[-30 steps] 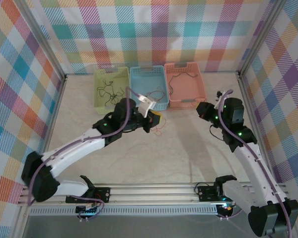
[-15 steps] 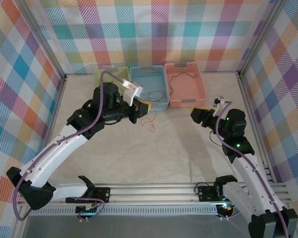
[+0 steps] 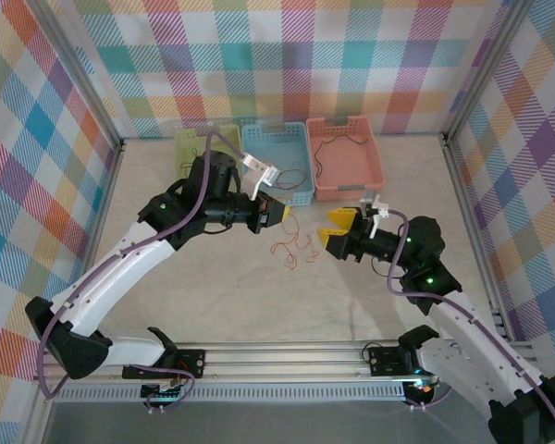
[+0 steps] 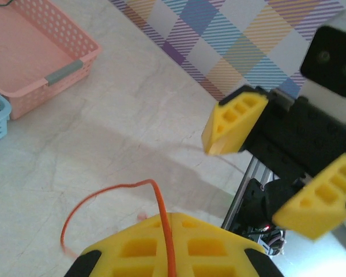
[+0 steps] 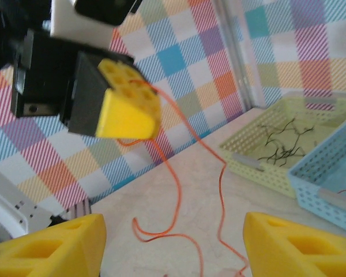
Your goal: Untangle the cables
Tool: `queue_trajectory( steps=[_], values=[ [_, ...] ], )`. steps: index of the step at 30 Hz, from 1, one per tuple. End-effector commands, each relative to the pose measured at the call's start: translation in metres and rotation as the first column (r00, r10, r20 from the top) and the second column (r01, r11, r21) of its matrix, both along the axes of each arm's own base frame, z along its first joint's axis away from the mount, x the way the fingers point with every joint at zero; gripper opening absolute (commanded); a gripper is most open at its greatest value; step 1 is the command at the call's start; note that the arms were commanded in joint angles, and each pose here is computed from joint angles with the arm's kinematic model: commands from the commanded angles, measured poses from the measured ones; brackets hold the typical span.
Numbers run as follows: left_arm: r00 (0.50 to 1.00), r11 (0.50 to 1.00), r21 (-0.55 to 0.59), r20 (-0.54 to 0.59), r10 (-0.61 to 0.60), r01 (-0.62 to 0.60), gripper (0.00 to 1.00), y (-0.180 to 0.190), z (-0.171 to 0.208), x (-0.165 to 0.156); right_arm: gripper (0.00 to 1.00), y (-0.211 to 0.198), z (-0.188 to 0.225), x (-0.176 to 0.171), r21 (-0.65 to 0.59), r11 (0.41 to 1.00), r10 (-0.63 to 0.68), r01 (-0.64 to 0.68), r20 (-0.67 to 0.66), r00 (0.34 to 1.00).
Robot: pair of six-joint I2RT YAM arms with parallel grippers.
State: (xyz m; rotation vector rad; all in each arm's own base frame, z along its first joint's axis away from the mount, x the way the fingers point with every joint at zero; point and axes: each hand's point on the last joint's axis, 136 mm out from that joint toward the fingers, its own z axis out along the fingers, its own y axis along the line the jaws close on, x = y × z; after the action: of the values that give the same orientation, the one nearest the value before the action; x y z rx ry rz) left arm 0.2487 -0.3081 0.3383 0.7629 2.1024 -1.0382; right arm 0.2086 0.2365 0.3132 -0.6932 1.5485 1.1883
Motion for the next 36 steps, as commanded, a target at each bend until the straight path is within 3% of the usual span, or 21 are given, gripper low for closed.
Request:
queue_trajectory(
  steps=[1, 8, 15, 24, 29, 33, 36],
  values=[
    [1.000, 0.999, -0.037, 0.002, 0.012, -0.011, 0.00, -0.008, 0.014, 0.010, 0.63, 0.007, 0.012, 0.001, -0.027, 1.000, 0.005, -0.004, 0.061, 0.998],
    [0.990, 0.991, 0.008, 0.037, 0.134, -0.135, 0.00, -0.009, 0.030, 0.045, 0.64, -0.020, -0.036, 0.034, -0.128, 0.957, -0.263, 0.261, 0.003, 0.965],
    [0.972, 0.974, -0.007, 0.069, 0.226, -0.226, 0.00, -0.010, 0.056, 0.077, 0.63, -0.035, -0.096, 0.052, -0.186, 0.910, -0.392, 0.371, -0.090, 0.916],
    [0.953, 0.955, -0.020, 0.062, 0.296, -0.295, 0.00, -0.014, 0.068, 0.119, 0.63, -0.054, -0.118, 0.064, -0.229, 0.846, -0.509, 0.482, -0.074, 0.857],
    [0.967, 0.965, -0.060, -0.017, 0.254, -0.255, 0.00, -0.027, 0.069, 0.124, 0.63, -0.046, -0.109, 0.059, -0.190, 0.875, -0.461, 0.445, -0.048, 0.886],
    [0.968, 0.967, -0.054, -0.050, 0.247, -0.250, 0.00, -0.030, 0.064, 0.124, 0.64, -0.026, -0.073, 0.042, -0.084, 0.945, -0.316, 0.316, 0.020, 0.949],
    [0.967, 0.967, -0.046, -0.066, 0.246, -0.249, 0.00, -0.030, 0.060, 0.123, 0.64, -0.019, -0.038, 0.033, -0.041, 0.965, -0.256, 0.260, 0.077, 0.964]
  ],
)
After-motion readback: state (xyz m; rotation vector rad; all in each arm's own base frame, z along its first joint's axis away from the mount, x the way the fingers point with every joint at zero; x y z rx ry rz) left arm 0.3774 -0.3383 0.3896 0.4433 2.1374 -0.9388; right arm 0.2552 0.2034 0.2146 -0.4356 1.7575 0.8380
